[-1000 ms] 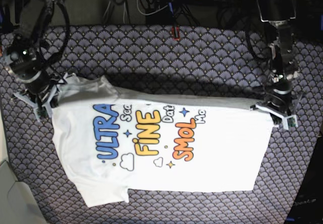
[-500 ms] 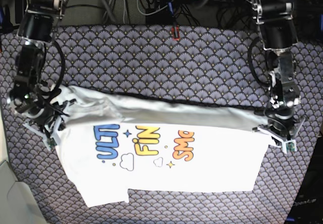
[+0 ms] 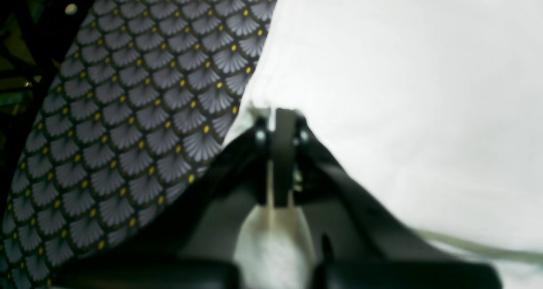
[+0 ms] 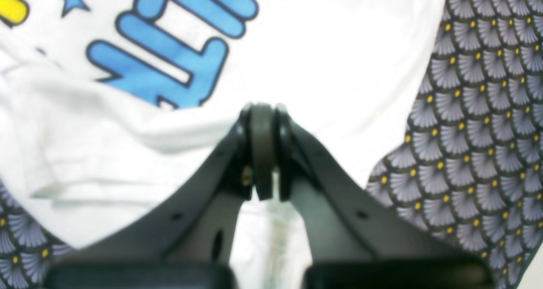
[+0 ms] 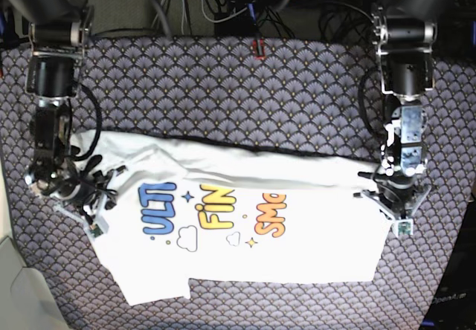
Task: Fold the T-shirt properly
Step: 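Lift the shirt edge with both grippers and fold it over the print, then lower the folded edge and open both grippers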
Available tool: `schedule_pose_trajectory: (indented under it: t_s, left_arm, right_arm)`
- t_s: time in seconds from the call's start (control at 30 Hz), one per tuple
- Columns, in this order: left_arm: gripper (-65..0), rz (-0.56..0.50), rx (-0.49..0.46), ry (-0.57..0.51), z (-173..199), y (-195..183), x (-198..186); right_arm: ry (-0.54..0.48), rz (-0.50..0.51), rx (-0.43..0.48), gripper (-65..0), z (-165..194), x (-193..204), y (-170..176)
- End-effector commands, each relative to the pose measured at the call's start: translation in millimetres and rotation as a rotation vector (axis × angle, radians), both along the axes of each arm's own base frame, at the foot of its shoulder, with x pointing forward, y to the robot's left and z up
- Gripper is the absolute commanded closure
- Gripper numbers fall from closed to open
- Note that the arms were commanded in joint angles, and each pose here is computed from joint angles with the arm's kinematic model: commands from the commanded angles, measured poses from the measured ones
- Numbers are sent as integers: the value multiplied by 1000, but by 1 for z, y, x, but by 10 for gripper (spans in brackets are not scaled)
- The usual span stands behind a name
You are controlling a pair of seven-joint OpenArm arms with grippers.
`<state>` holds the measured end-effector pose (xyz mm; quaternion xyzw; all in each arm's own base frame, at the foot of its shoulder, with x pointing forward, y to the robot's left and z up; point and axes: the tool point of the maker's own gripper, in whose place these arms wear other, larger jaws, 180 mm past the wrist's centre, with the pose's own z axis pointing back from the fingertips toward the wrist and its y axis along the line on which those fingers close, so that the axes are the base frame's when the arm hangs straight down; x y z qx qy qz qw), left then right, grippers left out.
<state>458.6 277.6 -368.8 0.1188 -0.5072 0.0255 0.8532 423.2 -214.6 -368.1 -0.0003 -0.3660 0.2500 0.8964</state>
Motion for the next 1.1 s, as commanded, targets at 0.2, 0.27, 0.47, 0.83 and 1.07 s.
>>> schedule_pose_trajectory:
  t_s: [0.2, 0.27, 0.47, 0.83, 1.07]
  left_arm:
    - [-10, 10, 21, -93, 39, 10, 25]
    - [-10, 12, 26, -104, 45, 12, 28]
    - [-10, 20, 20, -88, 38, 14, 26]
    - [-10, 34, 38, -103, 32, 29, 26]
    - [-10, 35, 37, -81, 15, 30, 20]
  right_arm:
    - [-68, -8, -1, 0, 32, 40, -9]
    - [-67, 12, -46, 0, 30, 42, -8]
    - [-77, 35, -102, 0, 28, 45, -4]
    - [-81, 38, -103, 0, 28, 45, -4]
    - [-83, 37, -106, 0, 29, 46, -5]
